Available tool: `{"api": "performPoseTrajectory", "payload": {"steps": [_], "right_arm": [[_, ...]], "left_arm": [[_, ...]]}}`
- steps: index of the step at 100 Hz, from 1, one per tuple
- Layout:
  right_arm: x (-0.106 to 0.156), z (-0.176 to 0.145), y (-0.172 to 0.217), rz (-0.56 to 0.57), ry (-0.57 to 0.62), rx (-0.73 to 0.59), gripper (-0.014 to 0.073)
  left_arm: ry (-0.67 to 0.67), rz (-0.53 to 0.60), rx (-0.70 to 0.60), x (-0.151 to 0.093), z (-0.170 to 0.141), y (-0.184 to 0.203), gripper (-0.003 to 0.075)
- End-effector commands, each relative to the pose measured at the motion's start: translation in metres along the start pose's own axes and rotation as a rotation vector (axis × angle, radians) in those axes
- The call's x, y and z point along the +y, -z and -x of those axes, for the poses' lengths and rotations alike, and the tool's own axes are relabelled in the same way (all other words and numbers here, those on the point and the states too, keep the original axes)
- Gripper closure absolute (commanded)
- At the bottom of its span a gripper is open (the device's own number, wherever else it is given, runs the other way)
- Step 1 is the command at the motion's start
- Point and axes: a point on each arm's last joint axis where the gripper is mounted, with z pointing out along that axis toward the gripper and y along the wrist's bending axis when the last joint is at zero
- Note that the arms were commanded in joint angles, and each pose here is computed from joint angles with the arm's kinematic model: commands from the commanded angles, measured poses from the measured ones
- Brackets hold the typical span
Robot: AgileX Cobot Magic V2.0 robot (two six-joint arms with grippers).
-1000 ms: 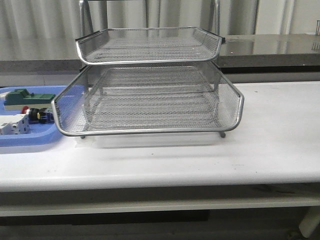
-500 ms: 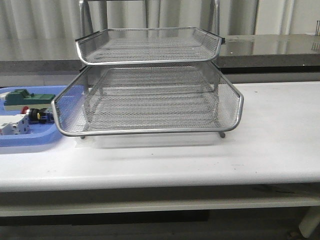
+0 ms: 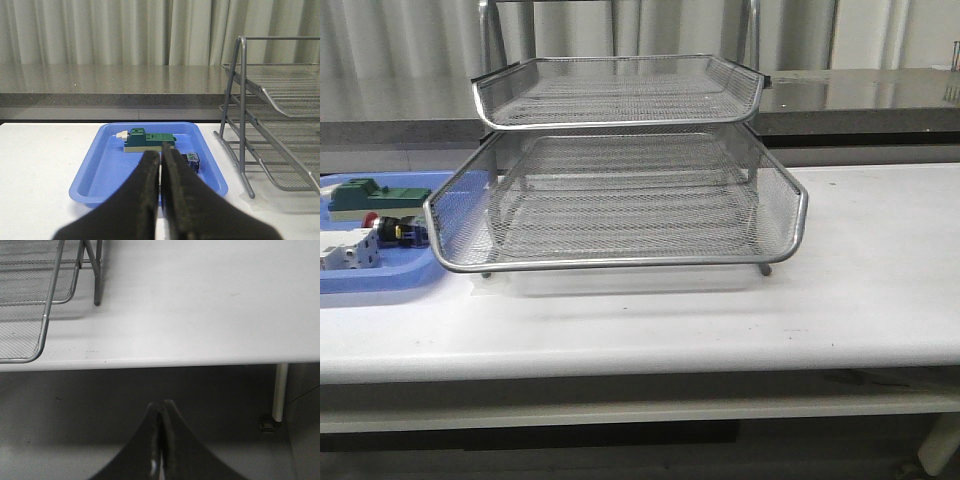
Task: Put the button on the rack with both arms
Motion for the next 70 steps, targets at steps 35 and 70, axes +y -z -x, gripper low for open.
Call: {"api": "performPoseTrajectory", "payload": {"steps": [35, 70], "right_arm": [[-0.0001, 0.0123, 0.0068, 0.003, 0.009, -0.094, 0.0663], [-0.0001, 0.0123, 0.0068, 0.003, 0.009, -0.094, 0.0663]], "left_arm": [[0.013, -0.004, -0.075, -0.0001, -0.006, 0.0016, 0.0716], [0.013, -0.01, -0.151, -0.0006, 0.0013, 0.0024, 0.0716]]}}
